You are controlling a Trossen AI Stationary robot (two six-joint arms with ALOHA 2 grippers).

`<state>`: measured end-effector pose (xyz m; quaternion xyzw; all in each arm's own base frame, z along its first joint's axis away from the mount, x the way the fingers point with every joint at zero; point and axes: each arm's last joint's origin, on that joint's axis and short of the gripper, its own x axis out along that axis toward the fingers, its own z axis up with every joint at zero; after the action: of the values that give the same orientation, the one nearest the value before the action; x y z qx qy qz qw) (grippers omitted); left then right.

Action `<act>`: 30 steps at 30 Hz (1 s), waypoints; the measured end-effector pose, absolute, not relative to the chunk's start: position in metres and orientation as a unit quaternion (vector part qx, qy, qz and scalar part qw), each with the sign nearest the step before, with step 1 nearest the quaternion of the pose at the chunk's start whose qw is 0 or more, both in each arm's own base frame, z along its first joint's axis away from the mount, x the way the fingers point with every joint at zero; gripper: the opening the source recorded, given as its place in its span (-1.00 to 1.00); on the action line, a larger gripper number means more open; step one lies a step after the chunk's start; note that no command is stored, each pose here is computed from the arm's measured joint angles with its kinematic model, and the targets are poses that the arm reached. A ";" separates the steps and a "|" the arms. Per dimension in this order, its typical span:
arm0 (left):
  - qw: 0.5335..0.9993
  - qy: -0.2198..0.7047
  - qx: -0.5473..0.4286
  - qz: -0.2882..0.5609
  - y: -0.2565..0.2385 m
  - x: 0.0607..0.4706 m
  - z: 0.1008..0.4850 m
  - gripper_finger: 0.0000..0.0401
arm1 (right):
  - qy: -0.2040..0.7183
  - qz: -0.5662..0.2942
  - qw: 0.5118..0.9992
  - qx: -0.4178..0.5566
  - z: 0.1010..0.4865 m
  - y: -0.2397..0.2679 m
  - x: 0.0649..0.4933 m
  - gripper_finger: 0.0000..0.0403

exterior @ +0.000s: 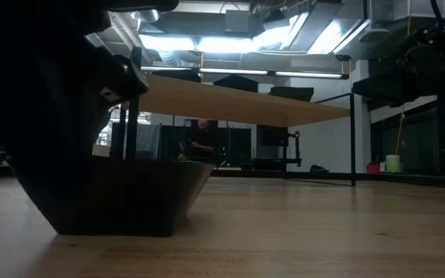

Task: Pick & Place Mini shaped plates
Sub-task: Stack the black distorted square plate on top of the black distorted square plate on the shelf

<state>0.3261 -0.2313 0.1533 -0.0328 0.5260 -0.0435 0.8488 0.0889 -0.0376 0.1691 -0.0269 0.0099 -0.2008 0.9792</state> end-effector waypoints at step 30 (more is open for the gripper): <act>0.893 0.443 0.075 0.008 -0.190 0.374 0.233 -0.99 | 0.010 -0.201 0.979 -0.027 0.169 -0.038 0.089 -0.24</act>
<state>0.3742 -0.1903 0.2327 0.0752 0.4430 0.0076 0.8933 0.0889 -0.0376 0.1691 -0.0269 0.0098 -0.2007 0.9792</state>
